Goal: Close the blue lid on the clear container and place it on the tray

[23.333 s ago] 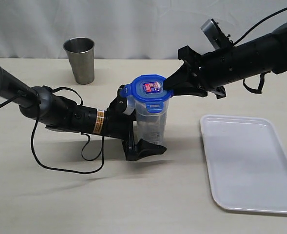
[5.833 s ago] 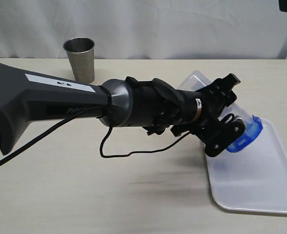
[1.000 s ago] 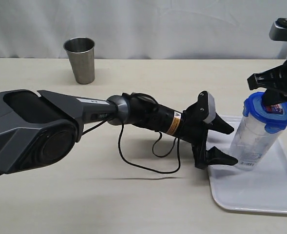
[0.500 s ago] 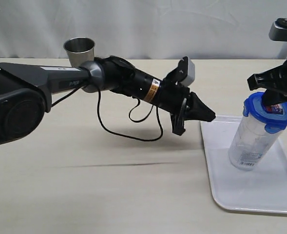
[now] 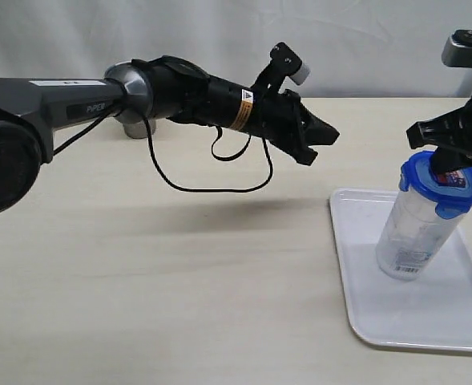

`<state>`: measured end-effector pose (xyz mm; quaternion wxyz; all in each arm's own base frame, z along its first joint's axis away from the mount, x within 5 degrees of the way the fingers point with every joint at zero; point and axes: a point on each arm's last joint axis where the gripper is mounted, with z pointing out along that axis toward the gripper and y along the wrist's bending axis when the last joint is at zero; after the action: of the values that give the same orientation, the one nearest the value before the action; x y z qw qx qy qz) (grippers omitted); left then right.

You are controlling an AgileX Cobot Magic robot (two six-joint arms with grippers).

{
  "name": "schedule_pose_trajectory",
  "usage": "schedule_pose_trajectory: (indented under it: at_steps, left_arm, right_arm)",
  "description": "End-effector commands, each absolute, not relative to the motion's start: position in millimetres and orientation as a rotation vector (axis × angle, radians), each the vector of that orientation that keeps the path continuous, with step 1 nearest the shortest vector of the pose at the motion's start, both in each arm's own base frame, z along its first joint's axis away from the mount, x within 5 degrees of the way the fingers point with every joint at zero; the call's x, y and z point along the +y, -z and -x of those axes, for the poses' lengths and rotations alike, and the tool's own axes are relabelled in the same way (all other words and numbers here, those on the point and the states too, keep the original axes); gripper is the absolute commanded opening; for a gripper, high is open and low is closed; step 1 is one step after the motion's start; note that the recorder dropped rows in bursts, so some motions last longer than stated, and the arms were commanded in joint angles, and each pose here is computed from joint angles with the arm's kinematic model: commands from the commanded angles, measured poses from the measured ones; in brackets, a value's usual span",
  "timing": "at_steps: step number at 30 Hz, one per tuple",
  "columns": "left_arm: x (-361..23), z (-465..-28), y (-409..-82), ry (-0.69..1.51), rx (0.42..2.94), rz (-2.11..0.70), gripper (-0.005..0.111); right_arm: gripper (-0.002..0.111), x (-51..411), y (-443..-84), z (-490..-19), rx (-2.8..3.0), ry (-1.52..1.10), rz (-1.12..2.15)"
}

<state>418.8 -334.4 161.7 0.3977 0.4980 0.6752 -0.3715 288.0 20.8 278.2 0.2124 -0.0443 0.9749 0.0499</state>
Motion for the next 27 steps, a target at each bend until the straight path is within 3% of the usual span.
schedule_pose_trajectory:
  at_steps: [1,10,18,27]
  left_arm:
    - [-311.4,-422.7,-165.8,0.610,1.865,-1.037,0.000]
    - [-249.4,-400.0,-181.1,0.087,1.947,-0.894,0.000]
    - [-209.7,-360.6,-203.6,-0.008,1.975,-0.863,0.000]
    - [-181.1,-315.5,-256.1,0.106,1.954,-0.649,0.000]
  right_arm:
    - [0.004,19.1,-271.0,-285.8,2.749,-0.129,0.135]
    - [0.004,19.7,-272.9,-286.6,2.727,-0.135,0.138]
    - [0.004,26.7,-346.7,-252.4,2.371,-0.199,0.257]
    - [0.004,22.8,-408.7,-154.5,1.935,-0.173,0.211]
